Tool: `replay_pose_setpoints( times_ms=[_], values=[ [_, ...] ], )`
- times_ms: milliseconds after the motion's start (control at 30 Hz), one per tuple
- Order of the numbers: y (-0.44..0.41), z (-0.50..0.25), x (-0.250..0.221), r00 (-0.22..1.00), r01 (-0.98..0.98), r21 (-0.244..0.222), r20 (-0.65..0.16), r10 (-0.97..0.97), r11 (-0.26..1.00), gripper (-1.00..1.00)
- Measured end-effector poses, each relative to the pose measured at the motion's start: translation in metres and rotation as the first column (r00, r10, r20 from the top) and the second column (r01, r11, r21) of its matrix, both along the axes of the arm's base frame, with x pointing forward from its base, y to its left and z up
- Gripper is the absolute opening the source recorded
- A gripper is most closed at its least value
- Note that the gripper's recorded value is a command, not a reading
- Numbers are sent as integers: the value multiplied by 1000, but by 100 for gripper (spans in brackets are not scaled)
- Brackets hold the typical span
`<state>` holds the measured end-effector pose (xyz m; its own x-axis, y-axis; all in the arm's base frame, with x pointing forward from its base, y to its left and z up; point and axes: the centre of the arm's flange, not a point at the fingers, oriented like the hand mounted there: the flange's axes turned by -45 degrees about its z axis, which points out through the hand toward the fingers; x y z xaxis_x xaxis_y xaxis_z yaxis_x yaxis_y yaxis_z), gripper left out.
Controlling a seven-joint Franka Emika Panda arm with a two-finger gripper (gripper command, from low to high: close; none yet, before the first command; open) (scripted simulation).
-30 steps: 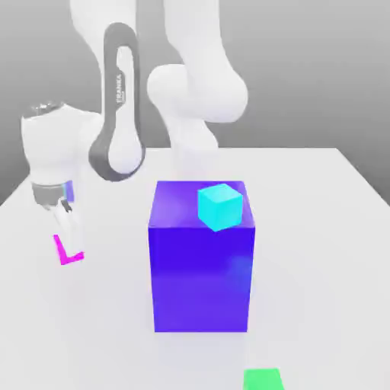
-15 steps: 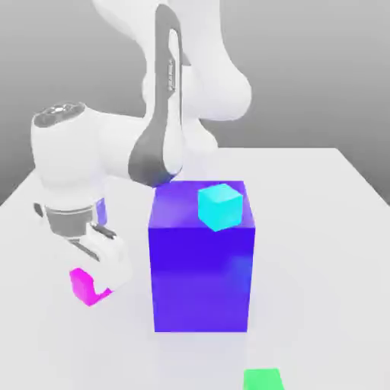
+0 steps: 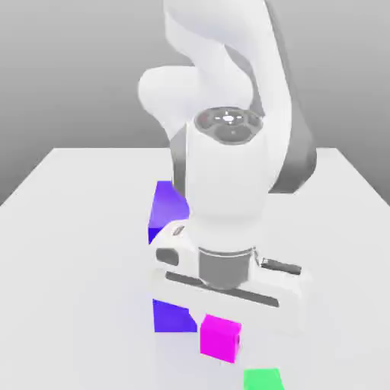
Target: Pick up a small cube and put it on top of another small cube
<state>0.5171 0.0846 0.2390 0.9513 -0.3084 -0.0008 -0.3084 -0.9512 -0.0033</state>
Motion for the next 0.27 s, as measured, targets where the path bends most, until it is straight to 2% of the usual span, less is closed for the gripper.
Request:
replay_pose_setpoints(
  times_ms=[133,167,267],
  values=[
    [12,-49,3,1000,-15,-2,1,15,1000,-100],
    [13,-57,2,1000,-16,-3,1,16,1000,100],
    [13,-57,2,1000,-16,-3,1,16,1000,100]
  ],
)
